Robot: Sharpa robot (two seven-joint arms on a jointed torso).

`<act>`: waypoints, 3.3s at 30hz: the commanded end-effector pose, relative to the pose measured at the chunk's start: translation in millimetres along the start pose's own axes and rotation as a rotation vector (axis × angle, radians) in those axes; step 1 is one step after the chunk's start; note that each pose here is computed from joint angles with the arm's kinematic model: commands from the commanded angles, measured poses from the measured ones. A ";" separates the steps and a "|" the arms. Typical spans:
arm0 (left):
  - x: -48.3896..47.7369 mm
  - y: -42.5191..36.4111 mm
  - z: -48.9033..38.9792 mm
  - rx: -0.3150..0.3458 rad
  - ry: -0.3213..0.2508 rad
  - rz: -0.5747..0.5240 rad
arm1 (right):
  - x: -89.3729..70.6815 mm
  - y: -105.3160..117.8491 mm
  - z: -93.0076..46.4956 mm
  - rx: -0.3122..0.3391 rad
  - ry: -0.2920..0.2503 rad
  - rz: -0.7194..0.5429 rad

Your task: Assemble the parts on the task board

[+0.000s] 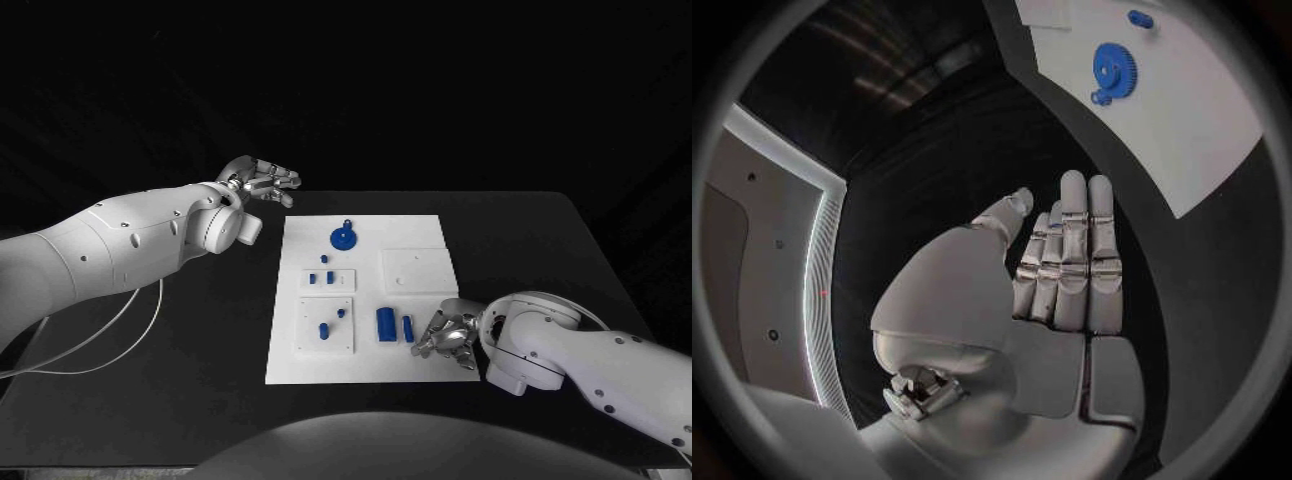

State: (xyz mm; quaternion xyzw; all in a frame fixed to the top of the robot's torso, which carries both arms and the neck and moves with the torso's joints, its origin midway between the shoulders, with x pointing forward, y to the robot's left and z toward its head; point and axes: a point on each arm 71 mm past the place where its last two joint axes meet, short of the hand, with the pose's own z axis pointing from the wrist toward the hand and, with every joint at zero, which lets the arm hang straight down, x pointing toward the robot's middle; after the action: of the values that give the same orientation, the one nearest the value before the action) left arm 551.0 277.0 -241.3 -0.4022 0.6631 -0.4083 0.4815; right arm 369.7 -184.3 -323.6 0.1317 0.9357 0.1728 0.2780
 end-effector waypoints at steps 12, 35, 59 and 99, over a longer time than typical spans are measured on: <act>1.8 -0.2 0.0 0.006 0.014 0.001 | -10.8 8.3 -5.9 -0.052 -0.040 0.000; 3.6 0.0 0.2 0.005 0.018 0.001 | -16.9 3.1 -0.7 -0.011 -0.055 -0.031; 3.7 0.3 0.0 0.006 0.015 0.001 | -22.3 7.5 2.5 -0.021 -0.128 -0.022; 1.5 -31.2 28.8 0.205 -0.032 -0.204 | -228.5 -14.4 40.5 -0.666 -0.673 0.945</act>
State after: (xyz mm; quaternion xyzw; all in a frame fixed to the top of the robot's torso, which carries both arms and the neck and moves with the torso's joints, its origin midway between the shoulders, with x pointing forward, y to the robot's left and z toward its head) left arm 582.4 265.9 -222.3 -0.4226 0.5832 -0.4737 0.5068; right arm 574.8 -266.0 -257.6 0.4796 0.5766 0.4552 0.4800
